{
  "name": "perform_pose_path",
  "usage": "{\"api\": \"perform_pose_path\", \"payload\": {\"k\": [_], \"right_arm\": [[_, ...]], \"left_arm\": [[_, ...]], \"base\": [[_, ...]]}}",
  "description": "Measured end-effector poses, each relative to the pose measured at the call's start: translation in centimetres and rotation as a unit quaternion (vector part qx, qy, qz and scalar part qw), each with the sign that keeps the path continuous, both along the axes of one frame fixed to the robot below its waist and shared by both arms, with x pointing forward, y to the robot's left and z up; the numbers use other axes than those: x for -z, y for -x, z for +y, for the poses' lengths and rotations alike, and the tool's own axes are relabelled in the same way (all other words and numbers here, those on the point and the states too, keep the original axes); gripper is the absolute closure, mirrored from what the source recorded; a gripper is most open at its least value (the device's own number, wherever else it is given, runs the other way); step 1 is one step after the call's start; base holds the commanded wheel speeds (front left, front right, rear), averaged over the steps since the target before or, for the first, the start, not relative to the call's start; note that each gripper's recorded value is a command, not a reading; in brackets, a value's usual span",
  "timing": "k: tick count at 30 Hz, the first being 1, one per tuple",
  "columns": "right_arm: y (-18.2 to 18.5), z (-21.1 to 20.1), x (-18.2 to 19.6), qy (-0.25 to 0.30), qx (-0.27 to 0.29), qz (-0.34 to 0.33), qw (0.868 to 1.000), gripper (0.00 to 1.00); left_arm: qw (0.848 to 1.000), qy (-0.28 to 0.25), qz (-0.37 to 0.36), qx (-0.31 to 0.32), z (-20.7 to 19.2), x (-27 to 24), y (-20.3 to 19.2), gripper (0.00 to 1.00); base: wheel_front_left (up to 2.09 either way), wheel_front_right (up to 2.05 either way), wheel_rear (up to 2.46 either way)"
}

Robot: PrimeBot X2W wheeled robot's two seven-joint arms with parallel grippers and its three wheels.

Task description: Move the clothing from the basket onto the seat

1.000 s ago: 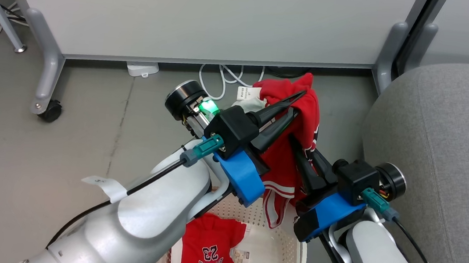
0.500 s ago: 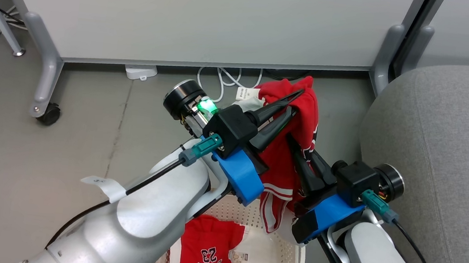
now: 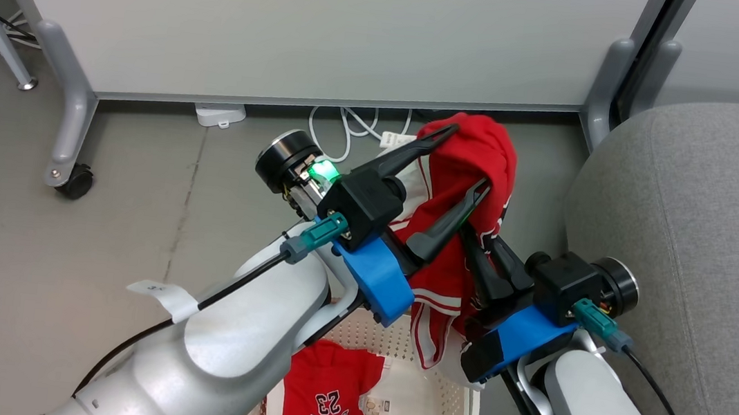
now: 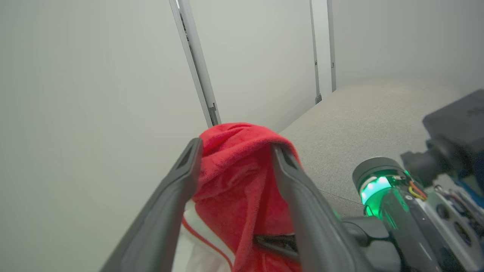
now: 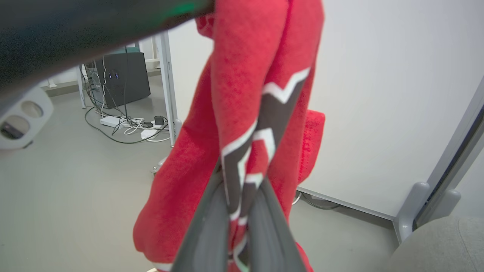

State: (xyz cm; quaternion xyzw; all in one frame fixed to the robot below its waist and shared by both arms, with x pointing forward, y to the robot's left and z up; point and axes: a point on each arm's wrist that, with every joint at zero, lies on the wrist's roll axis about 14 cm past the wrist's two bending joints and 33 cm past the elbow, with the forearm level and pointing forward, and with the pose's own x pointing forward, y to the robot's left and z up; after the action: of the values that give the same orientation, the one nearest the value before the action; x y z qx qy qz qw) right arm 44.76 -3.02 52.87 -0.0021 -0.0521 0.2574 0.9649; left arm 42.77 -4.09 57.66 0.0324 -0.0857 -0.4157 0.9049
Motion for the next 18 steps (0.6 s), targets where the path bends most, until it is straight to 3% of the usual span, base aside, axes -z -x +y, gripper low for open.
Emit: {"api": "perform_pose_path", "payload": {"k": [10, 18], "right_arm": [[-0.4, -1.4, -0.5, -0.013, 0.023, -0.005, 1.000, 1.00], [-1.4, -5.6, -0.7, -0.032, 0.086, -0.009, 0.996, 1.00]], "left_arm": [[1.000, -0.002, 0.008, -0.003, 0.2, 0.9, 0.1, 0.00], [1.000, 0.004, 0.022, -0.004, -0.2, 2.0, -0.1, 0.00]], "base": [[0.00, 0.00, 0.00], [0.00, 0.00, 0.00]]}}
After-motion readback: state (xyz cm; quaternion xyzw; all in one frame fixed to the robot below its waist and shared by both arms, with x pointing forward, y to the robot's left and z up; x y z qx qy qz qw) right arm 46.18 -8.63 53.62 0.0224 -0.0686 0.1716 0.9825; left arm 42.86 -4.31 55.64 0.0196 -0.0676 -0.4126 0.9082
